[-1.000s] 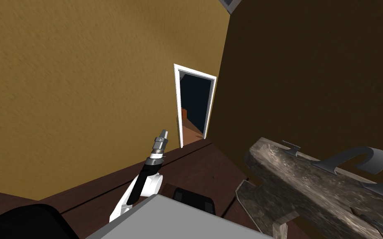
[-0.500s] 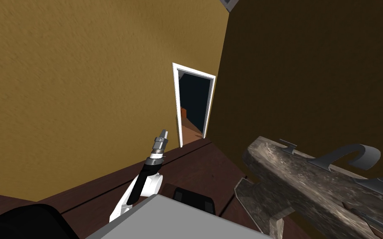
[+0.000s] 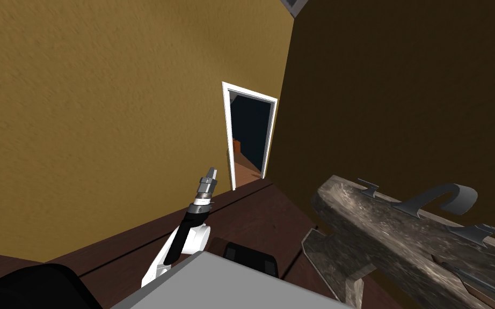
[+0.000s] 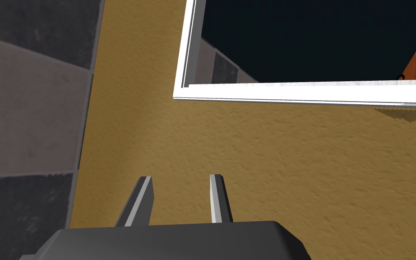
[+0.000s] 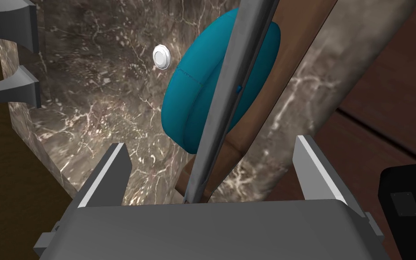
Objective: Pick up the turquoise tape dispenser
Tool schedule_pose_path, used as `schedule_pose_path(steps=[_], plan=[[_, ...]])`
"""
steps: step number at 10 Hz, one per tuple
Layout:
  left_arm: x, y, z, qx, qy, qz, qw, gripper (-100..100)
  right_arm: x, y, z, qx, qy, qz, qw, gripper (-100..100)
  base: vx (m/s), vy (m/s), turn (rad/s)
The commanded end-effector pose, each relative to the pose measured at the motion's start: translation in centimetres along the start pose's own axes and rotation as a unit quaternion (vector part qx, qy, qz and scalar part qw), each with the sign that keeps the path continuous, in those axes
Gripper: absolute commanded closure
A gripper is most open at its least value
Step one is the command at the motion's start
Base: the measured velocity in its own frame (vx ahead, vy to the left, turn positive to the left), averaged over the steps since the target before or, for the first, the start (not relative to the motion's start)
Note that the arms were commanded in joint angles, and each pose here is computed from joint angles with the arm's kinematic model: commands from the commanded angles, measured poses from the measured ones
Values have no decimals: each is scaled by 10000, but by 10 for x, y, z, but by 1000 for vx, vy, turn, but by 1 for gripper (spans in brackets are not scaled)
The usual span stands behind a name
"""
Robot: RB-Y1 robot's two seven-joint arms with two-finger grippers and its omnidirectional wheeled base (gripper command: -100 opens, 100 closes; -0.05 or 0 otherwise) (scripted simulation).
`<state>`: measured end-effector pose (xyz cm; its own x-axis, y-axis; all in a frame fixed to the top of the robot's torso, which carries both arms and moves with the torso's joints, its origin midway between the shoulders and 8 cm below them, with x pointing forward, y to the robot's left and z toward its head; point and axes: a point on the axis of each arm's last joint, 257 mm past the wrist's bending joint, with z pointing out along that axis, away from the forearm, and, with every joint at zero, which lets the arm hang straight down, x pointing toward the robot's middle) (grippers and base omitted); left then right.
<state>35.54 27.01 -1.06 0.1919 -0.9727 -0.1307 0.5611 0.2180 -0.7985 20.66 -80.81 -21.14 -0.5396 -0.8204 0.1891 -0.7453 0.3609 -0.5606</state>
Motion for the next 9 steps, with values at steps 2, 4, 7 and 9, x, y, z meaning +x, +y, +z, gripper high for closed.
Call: schedule_pose_path(steps=[2, 4, 7, 9], plan=[[0, 0, 0, 0, 0, 0, 10000, 0, -4, -3, 2, 8, -10, -2, 10000, -100, -12, -7, -4], [0, 0, 0, 0, 0, 0, 10000, 0, -10, -7, 5, 18, -18, -18, 10000, -100, -13, -10, -20], [0, 0, 0, 0, 0, 0, 10000, 0, -18, -16, 7, 50, 0, -37, 10000, -100, -20, -15, -20], [0, 0, 0, 0, 0, 0, 10000, 0, -22, -20, 9, 61, 9, -55, 10000, -100, -18, -14, -19]])
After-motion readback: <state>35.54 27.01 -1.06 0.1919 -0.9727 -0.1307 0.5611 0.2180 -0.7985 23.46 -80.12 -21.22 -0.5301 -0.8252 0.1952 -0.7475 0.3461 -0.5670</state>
